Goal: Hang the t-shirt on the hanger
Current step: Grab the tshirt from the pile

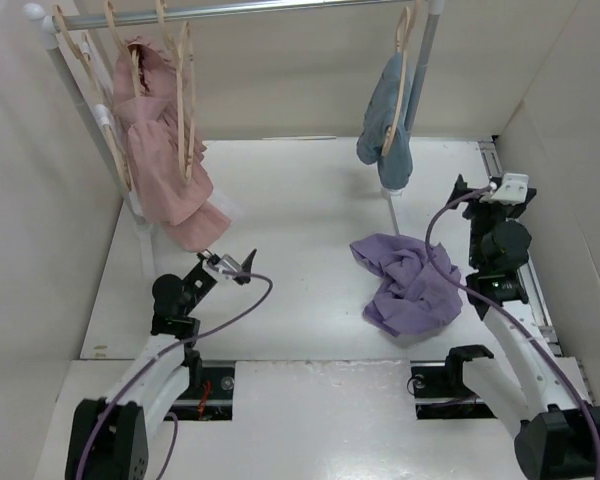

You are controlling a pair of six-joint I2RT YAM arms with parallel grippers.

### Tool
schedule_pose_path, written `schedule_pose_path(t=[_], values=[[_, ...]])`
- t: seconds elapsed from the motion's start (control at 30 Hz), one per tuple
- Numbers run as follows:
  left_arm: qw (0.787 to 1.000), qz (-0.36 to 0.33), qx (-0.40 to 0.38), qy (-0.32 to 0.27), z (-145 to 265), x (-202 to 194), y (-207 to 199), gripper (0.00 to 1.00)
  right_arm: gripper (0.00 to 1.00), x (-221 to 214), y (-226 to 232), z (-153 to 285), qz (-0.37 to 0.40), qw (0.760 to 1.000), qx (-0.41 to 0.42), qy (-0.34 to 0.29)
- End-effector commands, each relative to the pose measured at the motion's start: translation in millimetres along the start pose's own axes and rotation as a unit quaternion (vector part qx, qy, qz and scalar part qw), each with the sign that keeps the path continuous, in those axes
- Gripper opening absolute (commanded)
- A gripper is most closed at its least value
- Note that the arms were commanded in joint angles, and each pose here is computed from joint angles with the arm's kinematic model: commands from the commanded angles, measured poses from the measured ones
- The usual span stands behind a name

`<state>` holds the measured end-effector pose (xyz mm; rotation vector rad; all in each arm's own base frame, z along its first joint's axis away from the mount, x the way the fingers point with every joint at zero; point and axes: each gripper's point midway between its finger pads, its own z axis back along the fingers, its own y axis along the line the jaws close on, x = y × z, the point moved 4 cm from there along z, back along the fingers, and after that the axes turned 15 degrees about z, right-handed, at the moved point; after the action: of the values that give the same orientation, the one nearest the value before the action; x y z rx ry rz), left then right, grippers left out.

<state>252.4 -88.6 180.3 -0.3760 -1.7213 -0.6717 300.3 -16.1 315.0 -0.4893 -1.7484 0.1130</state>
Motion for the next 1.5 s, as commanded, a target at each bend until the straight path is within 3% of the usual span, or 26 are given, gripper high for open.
schedule_pose_path(t=[0.0, 0.07, 0.2, 0.27, 0.3, 0.33, 0.37, 0.4, 0.43, 0.53, 0.7, 0.93, 1.03, 1.17, 1.23, 1.47], values=[[0.989, -0.044, -0.138, 0.028, 10.3, -10.6, -39.2, 1.0, 0.99, -3.5, -23.4, 7.0, 0.014, 0.995, -0.051, 0.083], [0.982, -0.11, -0.151, 0.021, 13.2, -8.2, -39.2, 1.0, 0.99, 19.5, -36.0, 4.1, 0.01, 0.995, -0.067, 0.074], [0.975, -0.158, -0.152, 0.02, 19.0, -2.8, -39.7, 1.0, 0.99, 54.7, -60.7, 12.4, -0.052, 0.99, -0.121, 0.046], [0.964, -0.169, -0.193, 0.067, 29.0, -18.6, -48.7, 1.0, 0.99, 73.7, -62.1, 16.6, -0.062, 0.993, -0.101, 0.013], [0.952, -0.193, -0.222, 0.083, 33.7, -24.1, -53.2, 1.0, 0.99, 89.5, -64.2, 19.7, -0.056, 0.995, -0.084, -0.013], [0.914, -0.309, -0.256, 0.066, 32.1, -13.6, -50.3, 1.0, 0.99, 107.2, -67.1, 25.7, -0.05, 0.996, -0.067, -0.044], [0.898, -0.295, -0.308, 0.105, 49.3, -30.9, -64.2, 1.0, 0.99, 125.4, -58.9, 28.1, -0.05, 0.995, -0.019, -0.081], [0.888, -0.31, -0.321, 0.107, 52.0, -28.4, -65.3, 1.0, 0.99, 147.0, -63.2, 33.6, -0.044, 0.992, -0.005, -0.114], [0.897, -0.281, -0.322, 0.113, 51.3, -16.7, -64.5, 1.0, 0.99, 169.0, -65.5, 40.4, -0.045, 0.988, 0.014, -0.149], [0.924, -0.206, -0.288, 0.142, 44.8, 0.6, -54.4, 1.0, 0.99, 192.3, -73.5, 46.5, -0.046, 0.985, 0.022, -0.165], [0.909, -0.195, -0.315, 0.192, 49.0, 35.1, -45.7, 1.0, 0.99, 194.3, -71.6, 30.9, 0.009, 0.994, 0.053, -0.095], [0.913, -0.214, -0.272, 0.216, 58.7, 113.6, -24.5, 1.0, 0.99, 159.4, -86.3, 3.6, 0.068, 0.995, -0.017, 0.067], [0.925, -0.184, -0.25, 0.221, 59.8, 149.4, -18.1, 1.0, 0.99, 146.3, -82.6, -2.6, 0.078, 0.992, -0.026, 0.099], [0.925, -0.093, -0.227, 0.29, 59.1, 163.1, -8.5, 1.0, 0.99, 140.4, -74.0, -4.6, 0.079, 0.992, -0.019, 0.1], [0.924, -0.082, -0.217, 0.305, 57.4, 171.4, -2.9, 1.0, 0.99, 132.4, -66.5, -5.9, 0.082, 0.991, -0.01, 0.106], [0.936, -0.136, -0.129, 0.298, 66.0, 213.2, 22.0, 1.0, 0.99, 115.4, -57.2, -17.4, 0.083, 0.987, -0.013, 0.136]])
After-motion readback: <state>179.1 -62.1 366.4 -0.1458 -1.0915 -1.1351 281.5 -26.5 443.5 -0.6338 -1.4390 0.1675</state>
